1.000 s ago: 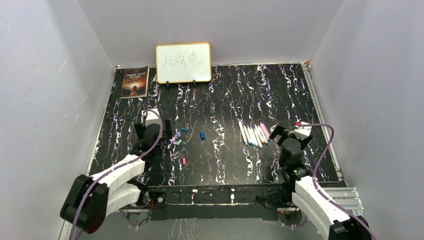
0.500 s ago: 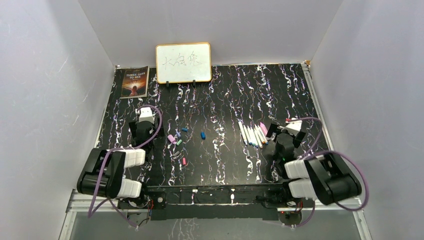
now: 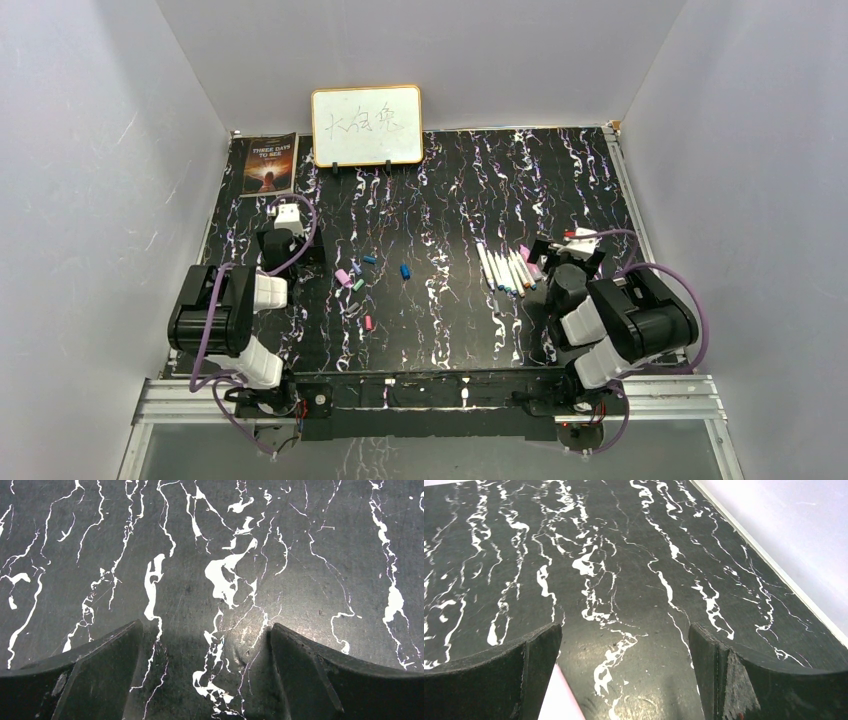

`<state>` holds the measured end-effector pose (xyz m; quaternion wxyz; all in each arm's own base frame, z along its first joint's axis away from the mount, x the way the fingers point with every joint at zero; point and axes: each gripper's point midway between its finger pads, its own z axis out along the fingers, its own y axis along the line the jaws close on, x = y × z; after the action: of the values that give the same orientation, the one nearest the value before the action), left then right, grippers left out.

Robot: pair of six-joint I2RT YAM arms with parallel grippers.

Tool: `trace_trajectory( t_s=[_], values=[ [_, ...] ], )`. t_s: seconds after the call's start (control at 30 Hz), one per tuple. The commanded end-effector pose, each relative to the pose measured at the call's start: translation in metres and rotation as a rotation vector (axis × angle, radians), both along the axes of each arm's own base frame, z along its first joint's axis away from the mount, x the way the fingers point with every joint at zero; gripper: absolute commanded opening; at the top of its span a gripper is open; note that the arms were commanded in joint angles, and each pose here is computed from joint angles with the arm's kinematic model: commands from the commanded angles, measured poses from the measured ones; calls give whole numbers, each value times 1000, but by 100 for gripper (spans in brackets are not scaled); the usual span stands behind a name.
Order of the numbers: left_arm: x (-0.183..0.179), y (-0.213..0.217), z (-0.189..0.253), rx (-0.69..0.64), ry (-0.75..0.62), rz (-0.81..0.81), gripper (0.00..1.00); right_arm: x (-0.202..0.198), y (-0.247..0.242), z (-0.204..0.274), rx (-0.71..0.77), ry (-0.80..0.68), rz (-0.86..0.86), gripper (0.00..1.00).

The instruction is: Open the pen caps

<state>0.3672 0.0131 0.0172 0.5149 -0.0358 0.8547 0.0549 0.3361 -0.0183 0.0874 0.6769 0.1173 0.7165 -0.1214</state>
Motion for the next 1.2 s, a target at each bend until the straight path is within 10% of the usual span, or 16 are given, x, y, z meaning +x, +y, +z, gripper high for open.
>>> trace_trajectory(
  t_s=[0.0, 1.17],
  values=[
    [17, -9, 20, -10, -113, -97, 99, -1, 14, 26, -46, -137, 116, 98],
    [7, -3, 13, -68, -184, -101, 98, 35, 6, 3, 18, 7, 123, 98]
  ],
)
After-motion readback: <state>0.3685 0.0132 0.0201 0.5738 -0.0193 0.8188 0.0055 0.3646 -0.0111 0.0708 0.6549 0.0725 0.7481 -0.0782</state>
